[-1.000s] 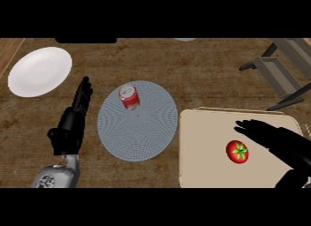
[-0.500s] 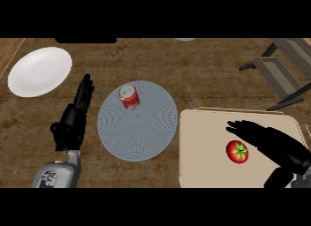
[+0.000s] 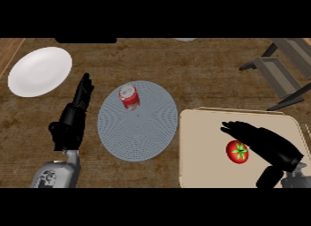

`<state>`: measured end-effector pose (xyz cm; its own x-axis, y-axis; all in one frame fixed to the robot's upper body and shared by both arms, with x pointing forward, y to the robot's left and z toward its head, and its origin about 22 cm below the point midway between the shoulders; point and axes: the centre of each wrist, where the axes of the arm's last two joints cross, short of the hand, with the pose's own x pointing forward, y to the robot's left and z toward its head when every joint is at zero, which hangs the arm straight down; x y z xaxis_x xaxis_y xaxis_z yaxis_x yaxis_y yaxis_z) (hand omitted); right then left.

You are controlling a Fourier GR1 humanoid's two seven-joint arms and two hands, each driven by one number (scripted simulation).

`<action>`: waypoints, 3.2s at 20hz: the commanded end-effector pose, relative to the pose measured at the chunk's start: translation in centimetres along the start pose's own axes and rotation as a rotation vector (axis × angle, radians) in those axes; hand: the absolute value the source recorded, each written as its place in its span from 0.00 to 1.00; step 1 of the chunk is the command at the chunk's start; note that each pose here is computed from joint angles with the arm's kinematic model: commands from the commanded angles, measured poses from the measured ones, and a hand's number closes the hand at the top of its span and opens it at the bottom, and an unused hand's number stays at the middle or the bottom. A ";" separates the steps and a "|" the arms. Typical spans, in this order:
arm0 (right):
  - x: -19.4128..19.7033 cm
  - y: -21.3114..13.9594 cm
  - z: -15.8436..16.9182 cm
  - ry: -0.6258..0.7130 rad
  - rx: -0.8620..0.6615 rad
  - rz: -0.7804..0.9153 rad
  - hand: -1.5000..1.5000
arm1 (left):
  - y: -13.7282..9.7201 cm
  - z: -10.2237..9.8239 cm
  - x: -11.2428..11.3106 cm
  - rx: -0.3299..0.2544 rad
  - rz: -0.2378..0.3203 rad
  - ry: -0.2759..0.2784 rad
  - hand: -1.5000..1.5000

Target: Pick the tomato from the tray and place it in the tiered basket

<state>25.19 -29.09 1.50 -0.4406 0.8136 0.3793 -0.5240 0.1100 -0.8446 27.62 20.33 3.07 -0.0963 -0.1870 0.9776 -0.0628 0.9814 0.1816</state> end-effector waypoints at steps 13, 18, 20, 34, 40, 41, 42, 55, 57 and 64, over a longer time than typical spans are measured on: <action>0.9 2.6 -2.3 -0.046 -0.229 0.138 1.00 | -0.6 0.7 -0.3 0.006 -0.012 0.006 0.50; -0.5 -4.9 2.4 0.290 -0.090 0.324 1.00 | 0.1 0.7 -0.5 0.017 0.008 0.010 0.50; -1.1 -7.9 4.2 0.466 -0.021 0.414 1.00 | 0.3 1.0 0.1 0.010 -0.009 0.005 0.50; 7.9 -21.4 13.6 0.584 -0.388 0.380 1.00 | 0.2 0.0 0.3 0.018 0.009 0.012 0.50; 11.9 -27.9 18.8 0.582 -0.541 0.342 1.00 | -1.1 1.1 0.7 0.006 -0.021 0.017 0.50; 12.6 -28.8 19.2 0.566 -0.564 0.339 1.00 | -0.1 -0.1 0.4 0.001 -0.010 0.015 0.50; 11.3 -29.6 21.0 0.573 -0.587 0.297 1.00 | -1.7 1.2 -0.3 0.000 -0.015 0.014 0.50; 10.4 -38.9 19.6 0.484 -0.651 -0.007 1.00 | -0.2 0.1 -0.3 -0.015 -0.018 0.002 0.50; 11.0 -39.9 20.4 0.522 -0.654 0.023 1.00 | 0.5 0.2 0.9 0.006 -0.022 -0.006 0.50; 10.5 -41.7 16.8 0.592 -0.698 0.067 1.00 | 0.8 0.4 -0.7 -0.013 -0.018 0.011 0.50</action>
<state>29.37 -35.24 46.45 0.0678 0.9627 0.2621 0.1192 0.2530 -0.9601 27.31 20.28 2.59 -0.0932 -0.1919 0.9770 -0.0489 0.9810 0.1880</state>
